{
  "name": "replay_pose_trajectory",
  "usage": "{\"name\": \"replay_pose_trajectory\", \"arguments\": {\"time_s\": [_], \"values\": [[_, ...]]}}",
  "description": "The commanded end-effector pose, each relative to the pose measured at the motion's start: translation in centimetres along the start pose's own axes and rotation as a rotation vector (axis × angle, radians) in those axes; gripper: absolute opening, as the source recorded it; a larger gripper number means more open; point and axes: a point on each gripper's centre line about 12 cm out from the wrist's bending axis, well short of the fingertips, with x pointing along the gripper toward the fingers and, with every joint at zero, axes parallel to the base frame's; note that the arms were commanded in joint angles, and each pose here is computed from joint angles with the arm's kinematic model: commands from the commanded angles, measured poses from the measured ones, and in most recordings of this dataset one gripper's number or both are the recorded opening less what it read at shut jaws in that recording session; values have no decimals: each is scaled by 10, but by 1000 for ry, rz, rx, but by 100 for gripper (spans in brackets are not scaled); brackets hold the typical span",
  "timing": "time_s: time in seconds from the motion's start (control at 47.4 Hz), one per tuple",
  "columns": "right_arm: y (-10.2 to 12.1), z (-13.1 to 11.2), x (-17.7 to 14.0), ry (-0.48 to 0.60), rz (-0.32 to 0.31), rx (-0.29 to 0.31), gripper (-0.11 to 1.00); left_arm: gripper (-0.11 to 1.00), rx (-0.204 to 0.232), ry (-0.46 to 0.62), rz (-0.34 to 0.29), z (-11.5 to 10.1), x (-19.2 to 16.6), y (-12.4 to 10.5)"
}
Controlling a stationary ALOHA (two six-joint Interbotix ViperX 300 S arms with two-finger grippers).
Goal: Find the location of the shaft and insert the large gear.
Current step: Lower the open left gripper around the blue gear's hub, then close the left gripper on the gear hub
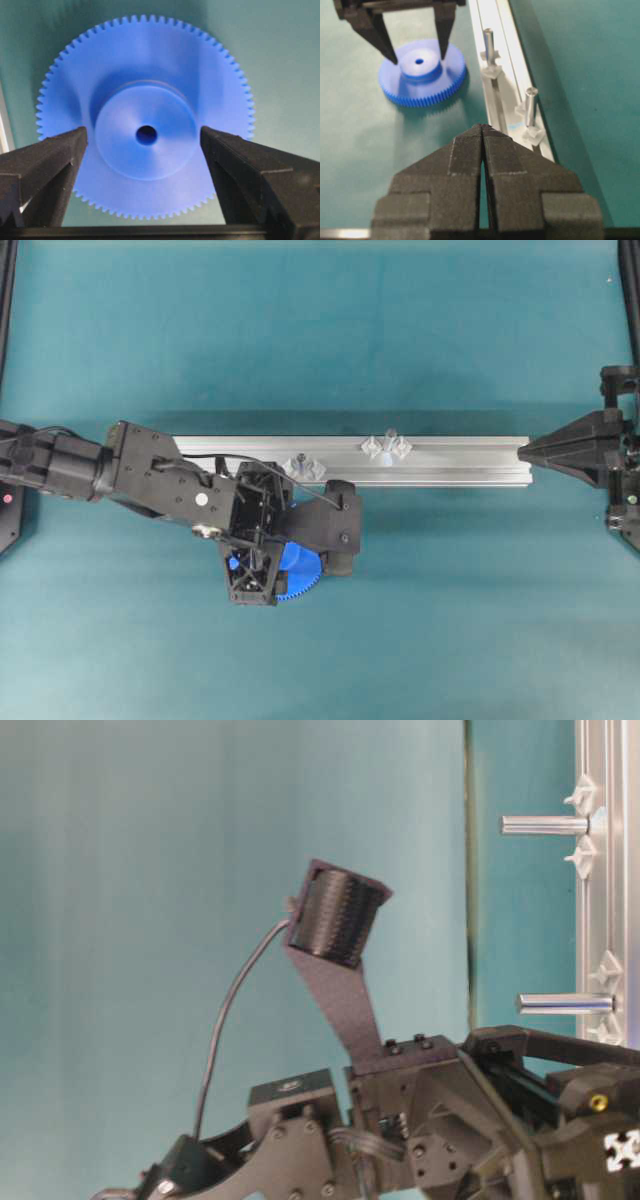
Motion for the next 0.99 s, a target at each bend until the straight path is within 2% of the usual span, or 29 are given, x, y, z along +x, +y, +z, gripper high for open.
{"name": "replay_pose_trajectory", "arguments": {"time_s": [0.0,0.971], "values": [[1,6,0,-17,1,13,-1,94,1,-43,-2,10,-10,0],[0,5,0,-14,-1,16,-1,93,-8,-3,1,3,10,0]]}}
